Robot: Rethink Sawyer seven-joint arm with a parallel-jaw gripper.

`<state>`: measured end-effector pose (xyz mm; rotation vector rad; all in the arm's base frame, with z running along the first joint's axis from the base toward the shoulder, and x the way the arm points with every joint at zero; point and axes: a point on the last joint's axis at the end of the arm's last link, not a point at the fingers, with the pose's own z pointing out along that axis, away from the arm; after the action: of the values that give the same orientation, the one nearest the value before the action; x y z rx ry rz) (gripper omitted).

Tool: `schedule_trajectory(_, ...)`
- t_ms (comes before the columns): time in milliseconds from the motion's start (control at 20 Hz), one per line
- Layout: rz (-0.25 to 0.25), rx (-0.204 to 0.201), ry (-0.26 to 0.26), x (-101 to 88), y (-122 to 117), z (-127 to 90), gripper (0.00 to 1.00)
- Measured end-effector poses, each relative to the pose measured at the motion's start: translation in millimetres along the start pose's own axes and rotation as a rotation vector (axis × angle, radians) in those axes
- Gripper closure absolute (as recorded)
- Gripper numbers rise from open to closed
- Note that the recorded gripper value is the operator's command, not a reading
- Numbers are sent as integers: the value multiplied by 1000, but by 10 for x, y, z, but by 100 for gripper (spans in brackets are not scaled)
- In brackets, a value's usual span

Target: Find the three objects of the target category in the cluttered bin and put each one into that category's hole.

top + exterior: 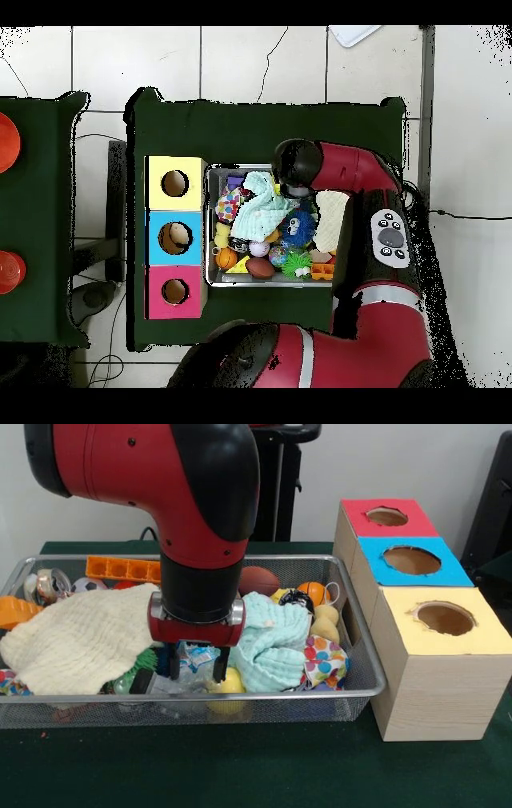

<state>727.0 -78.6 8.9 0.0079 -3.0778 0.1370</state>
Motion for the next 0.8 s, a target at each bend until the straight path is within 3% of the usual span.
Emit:
schedule_trajectory(50, 3, 0, -3, -9, -18, -16, 0)
schedule_trajectory(100, 13, -1, -10, -34, -84, -33, 100)
schedule_trajectory(800, 45, -5, -12, -29, -306, -27, 100)
